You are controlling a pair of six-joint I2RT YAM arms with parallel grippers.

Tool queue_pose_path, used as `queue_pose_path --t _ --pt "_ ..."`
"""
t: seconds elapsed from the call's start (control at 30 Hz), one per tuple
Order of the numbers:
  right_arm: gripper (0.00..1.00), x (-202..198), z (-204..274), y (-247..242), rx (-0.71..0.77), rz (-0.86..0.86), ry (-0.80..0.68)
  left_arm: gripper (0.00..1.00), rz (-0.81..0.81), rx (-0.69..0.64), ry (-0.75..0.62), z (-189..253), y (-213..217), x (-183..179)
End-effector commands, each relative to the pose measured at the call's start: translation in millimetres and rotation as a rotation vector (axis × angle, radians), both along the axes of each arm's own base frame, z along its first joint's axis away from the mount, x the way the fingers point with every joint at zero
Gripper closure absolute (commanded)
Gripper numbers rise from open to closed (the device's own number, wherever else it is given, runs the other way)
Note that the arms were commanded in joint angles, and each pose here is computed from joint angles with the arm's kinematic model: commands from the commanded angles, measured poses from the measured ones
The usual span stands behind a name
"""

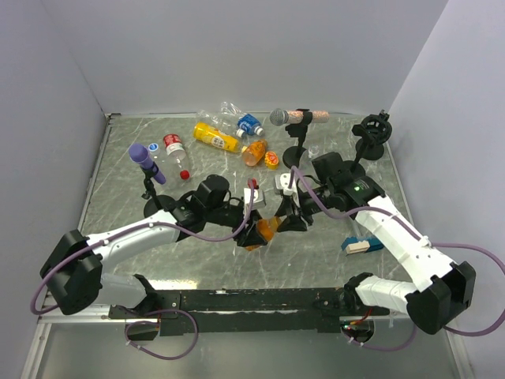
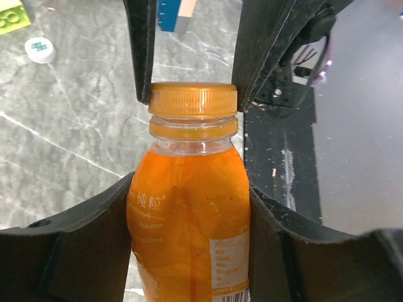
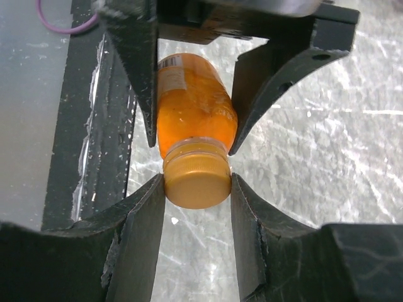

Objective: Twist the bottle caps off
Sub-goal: Unscrew the bottle cap from the plastic bottle.

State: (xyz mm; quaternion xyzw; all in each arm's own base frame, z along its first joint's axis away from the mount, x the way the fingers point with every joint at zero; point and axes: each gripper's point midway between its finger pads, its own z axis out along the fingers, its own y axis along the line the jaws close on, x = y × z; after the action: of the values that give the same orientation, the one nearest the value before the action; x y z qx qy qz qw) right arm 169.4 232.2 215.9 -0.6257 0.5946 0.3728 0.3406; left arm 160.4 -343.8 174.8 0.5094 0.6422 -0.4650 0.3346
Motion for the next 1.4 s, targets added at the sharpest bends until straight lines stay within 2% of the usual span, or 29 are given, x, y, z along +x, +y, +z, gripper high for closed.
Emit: queue_pose_path --t 0.0,0.2,0.33,0.43,0.53,0.63,0.73,0.9,1.1,1.37 --pt "0.45 8.2 38.8 8.8 0.058 -0.03 -0.026 0.74 0.089 0.031 -0.068 7.4 1.0 15.1" --pt "0.11 6.8 70.5 4.7 0.092 -0.1 -0.023 0.74 0.139 0.054 -0.11 4.9 4.1 12.1" --pt "0.01 1.9 87.3 -0.6 0.142 -0.159 0.023 0.74 0.181 0.067 -0.14 4.7 4.3 8.6" --pt "0.01 5.7 90.6 -8.8 0.172 -0.258 0.104 0.74 0.234 0.077 -0.19 8.3 1.9 7.2" --pt "0.01 6.9 92.0 -16.8 0.207 -0.379 0.273 0.74 0.309 0.081 -0.253 15.9 -0.9 8.8" --pt "0.01 -4.7 94.0 -20.0 0.264 -0.353 0.446 0.74 0.365 0.093 -0.299 17.5 -4.6 8.1" --pt "0.01 -0.1 80.5 -23.1 0.285 -0.401 0.594 0.74 0.42 0.086 -0.347 23.8 -9.6 11.5" --pt "0.02 11.4 50.7 -25.7 0.201 -0.472 0.656 0.74 0.476 0.101 -0.394 25.9 -13.6 16.7" --pt "0.15 11.9 29.9 -21.7 0.098 -0.453 0.755 0.74 0.49 0.108 -0.417 24.9 -21.0 21.7" --pt "0.17 12.5 13.5 -13.3 0.042 -0.456 0.768 0.75 0.493 0.095 -0.41 24.6 -25.0 22.3"
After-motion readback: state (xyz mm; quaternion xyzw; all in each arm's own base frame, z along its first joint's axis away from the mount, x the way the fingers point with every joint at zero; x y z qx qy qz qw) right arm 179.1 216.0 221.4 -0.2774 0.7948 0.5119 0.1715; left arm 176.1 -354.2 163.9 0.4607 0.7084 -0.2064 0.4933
